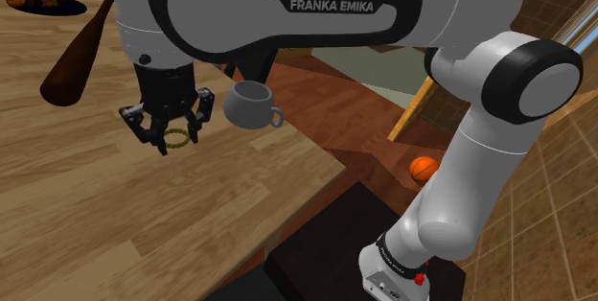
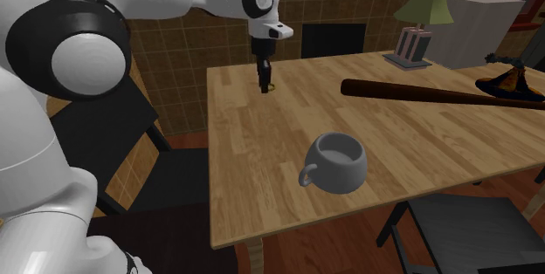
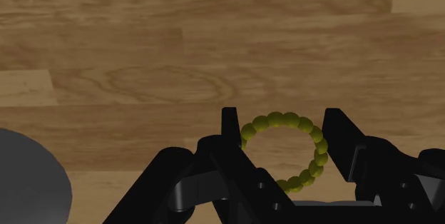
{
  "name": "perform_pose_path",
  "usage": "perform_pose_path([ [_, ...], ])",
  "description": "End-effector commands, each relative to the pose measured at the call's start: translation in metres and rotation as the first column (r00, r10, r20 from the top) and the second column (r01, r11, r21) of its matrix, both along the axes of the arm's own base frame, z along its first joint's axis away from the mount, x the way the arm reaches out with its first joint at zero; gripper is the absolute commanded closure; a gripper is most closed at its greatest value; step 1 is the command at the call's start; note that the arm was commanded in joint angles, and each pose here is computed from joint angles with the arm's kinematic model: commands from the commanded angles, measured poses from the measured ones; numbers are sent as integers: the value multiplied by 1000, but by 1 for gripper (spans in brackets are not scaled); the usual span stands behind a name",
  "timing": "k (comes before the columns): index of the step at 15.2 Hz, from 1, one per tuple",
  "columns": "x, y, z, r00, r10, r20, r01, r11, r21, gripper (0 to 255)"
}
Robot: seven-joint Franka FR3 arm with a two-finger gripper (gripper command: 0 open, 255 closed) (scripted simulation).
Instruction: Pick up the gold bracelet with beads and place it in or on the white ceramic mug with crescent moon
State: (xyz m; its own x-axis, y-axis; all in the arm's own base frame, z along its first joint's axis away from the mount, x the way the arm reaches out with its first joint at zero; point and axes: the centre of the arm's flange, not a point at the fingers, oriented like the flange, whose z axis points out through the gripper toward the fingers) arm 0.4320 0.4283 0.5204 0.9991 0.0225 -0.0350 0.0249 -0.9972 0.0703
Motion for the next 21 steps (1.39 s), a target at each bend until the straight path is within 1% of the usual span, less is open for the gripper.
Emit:
perform_pose_path([
  [1,-1,0,10,1000,0,0,0,1000,0,255],
  [7,-1,0,42,1000,0,0,0,1000,0,255],
  [8,-1,0,43,1000,0,0,0,1000,0,255],
  [21,66,-158,46,1000,0,0,0,1000,0,255],
])
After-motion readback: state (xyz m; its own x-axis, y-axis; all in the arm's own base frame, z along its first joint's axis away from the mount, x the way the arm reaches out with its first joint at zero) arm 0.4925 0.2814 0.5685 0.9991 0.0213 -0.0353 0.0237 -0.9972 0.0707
